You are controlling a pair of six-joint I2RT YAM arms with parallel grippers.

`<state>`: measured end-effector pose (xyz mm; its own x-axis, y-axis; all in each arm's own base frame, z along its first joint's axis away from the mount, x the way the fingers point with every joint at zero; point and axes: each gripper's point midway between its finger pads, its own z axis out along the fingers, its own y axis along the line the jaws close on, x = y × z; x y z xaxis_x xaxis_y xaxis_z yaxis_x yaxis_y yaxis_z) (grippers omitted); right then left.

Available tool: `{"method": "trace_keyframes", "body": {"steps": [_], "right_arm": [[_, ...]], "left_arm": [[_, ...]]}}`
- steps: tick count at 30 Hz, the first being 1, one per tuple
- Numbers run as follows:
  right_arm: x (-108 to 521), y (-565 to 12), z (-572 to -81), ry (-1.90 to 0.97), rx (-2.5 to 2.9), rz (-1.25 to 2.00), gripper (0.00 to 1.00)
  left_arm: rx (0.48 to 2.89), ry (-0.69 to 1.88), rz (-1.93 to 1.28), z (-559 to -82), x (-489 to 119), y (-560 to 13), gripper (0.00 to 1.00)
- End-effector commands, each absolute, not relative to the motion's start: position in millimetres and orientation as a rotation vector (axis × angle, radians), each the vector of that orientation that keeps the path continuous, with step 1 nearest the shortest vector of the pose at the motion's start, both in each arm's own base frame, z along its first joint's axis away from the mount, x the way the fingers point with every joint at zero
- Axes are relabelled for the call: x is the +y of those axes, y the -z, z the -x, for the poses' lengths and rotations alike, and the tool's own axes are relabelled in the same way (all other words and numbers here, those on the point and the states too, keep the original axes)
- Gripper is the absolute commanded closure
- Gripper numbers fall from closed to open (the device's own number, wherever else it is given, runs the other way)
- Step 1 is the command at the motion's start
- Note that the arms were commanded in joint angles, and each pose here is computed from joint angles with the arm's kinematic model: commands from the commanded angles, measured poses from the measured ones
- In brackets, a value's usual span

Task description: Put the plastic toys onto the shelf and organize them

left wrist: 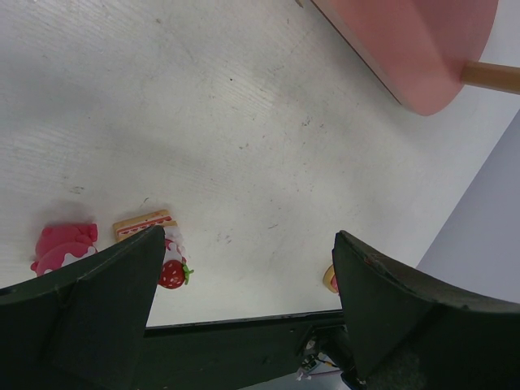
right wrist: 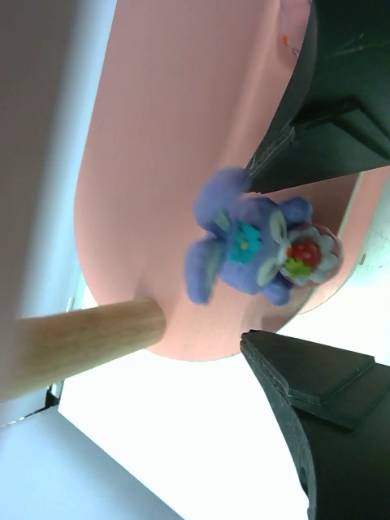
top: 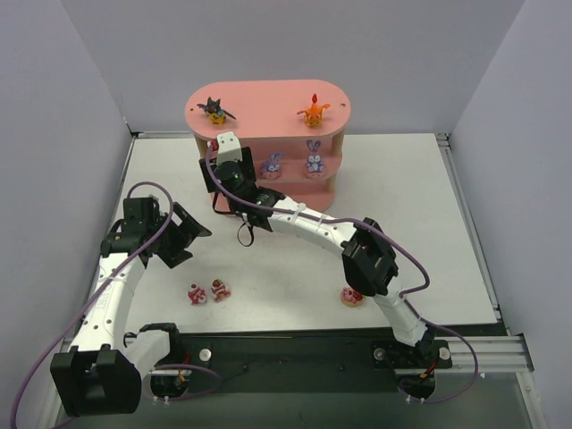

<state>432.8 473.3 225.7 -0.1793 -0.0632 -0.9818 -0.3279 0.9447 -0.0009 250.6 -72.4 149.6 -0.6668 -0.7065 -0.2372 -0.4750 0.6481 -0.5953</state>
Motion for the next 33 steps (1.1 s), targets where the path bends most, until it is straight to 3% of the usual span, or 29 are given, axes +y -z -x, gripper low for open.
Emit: {"method": "trace_keyframes", "body": {"steps": [1, 20, 27, 33], "right_arm": [[466, -274, -420, -0.254, 1.65, 0.252, 0.3], [438, -296, -389, -0.242, 1.648, 0.275, 0.28], [397, -311, -335, -0.281, 1.693, 0.349, 0.28], [361, -263, -270, -0.36, 1.858, 0.54, 0.29]], "left_arm": [[2.378, 0.695, 0.888, -255, -70, -157, 0.06], [2.373, 0.696, 0.873, -253, -70, -159, 0.06], [2.38, 0.701, 0.847, -253, -72, -157, 0.06], [2.373, 0.692, 0.832, -254, -71, -155, 0.05]]}}
